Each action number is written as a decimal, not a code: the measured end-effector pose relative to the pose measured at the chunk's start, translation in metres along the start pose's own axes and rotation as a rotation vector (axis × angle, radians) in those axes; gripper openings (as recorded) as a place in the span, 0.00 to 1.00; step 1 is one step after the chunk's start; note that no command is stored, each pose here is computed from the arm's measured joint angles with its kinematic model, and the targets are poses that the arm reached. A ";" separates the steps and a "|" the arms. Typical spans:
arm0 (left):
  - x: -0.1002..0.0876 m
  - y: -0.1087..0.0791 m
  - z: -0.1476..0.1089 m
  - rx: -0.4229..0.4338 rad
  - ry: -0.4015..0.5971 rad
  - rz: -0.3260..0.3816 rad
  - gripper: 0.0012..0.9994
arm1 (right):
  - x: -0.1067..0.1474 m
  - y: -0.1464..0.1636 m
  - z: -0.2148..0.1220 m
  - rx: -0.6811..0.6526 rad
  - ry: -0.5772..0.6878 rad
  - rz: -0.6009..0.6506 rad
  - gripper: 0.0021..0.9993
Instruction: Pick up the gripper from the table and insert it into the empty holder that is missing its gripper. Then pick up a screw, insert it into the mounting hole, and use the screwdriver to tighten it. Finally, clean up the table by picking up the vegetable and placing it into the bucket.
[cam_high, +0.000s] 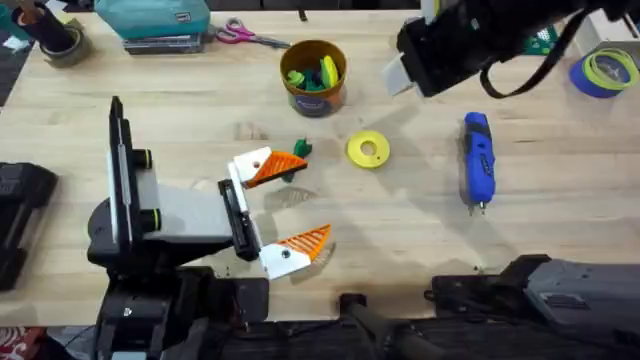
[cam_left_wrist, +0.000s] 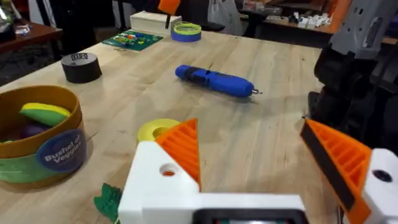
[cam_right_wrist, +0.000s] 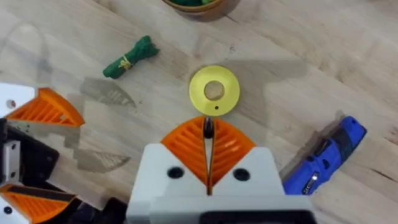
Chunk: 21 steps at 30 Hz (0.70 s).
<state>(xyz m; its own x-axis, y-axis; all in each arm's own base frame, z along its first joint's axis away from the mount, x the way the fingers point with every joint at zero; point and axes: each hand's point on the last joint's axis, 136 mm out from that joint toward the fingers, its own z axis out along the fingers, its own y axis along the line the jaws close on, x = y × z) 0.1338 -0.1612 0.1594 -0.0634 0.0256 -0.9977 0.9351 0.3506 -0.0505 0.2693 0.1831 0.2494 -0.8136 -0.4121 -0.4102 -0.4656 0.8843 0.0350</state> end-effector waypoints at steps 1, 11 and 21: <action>0.000 0.000 0.000 0.000 0.000 0.000 0.99 | 0.000 0.001 -0.001 -0.003 -0.002 -0.006 0.00; 0.000 0.000 0.000 0.000 0.000 0.000 0.99 | -0.031 0.037 -0.013 -0.059 -0.067 -0.162 0.00; 0.000 0.000 0.000 0.000 0.000 0.001 0.99 | -0.037 0.096 -0.007 -0.125 -0.073 -0.371 0.00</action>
<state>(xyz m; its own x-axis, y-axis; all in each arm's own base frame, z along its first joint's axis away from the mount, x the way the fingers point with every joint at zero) 0.1337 -0.1612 0.1595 -0.0629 0.0257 -0.9977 0.9352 0.3506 -0.0499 0.2522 0.2822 0.2743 -0.5574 -0.6777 -0.4797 -0.7657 0.6429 -0.0186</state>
